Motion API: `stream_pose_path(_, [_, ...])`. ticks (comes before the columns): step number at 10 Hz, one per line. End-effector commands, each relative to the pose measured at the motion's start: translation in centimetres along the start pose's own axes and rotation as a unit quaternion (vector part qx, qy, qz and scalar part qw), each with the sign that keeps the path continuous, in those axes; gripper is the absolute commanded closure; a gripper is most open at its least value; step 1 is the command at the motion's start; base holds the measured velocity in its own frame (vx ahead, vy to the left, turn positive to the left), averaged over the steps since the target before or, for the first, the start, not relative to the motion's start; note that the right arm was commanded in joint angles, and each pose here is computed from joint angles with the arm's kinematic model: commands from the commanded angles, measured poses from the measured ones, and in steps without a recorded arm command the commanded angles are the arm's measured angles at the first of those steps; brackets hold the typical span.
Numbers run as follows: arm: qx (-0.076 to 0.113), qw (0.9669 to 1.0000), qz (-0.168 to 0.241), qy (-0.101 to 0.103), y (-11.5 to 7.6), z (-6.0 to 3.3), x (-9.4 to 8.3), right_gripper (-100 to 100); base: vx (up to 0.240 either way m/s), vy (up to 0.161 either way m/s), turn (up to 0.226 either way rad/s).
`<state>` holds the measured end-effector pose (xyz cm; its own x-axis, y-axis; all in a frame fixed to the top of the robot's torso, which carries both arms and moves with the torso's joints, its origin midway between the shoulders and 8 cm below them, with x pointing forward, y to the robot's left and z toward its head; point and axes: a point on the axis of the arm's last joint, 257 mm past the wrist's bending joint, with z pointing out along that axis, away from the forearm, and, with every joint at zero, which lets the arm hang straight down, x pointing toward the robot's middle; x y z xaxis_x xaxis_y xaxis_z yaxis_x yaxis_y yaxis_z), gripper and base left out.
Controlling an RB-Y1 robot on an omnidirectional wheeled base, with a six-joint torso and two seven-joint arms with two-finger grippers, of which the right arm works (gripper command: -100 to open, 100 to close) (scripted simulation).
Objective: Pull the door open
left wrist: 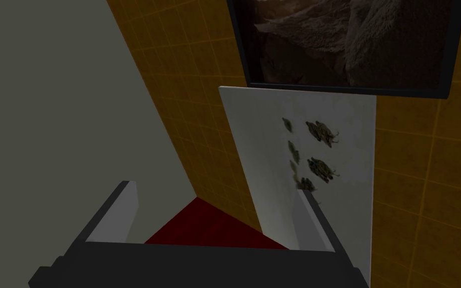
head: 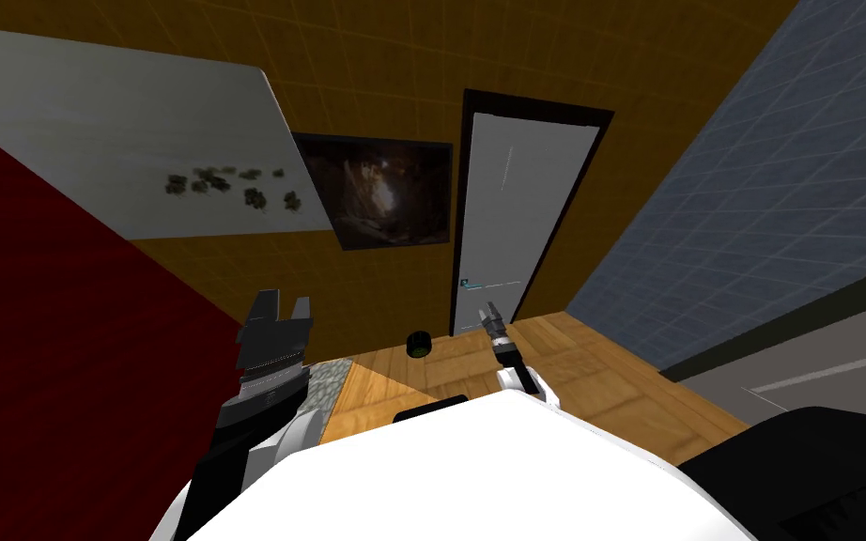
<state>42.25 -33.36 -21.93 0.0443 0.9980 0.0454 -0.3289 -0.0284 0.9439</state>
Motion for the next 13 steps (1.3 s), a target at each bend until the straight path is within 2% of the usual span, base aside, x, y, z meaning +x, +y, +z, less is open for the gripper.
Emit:
stream_pose_path(1, [0.007, 1.0, -0.001, -0.002, -0.8, -0.26, -0.5, -100, 0.041, -0.032, 0.055])
stream_pose_path(6, [0.035, 0.9993, -0.005, -0.013, -3.9, -1.65, -2.9, -100, 0.05, -0.029, 0.095])
stream_pose_path(7, [0.036, 0.9992, -0.007, -0.015, -4.1, -1.75, -3.5, -100, 0.052, -0.043, 0.06])
stream_pose_path(11, [0.062, 0.9977, -0.011, -0.027, -6.5, -3.21, -5.4, -100, 0.048, -0.04, 0.091])
stream_pose_path(13, [0.073, 0.9966, -0.014, -0.035, -7.6, -4.04, -6.9, -100, 0.066, -0.045, 0.106])
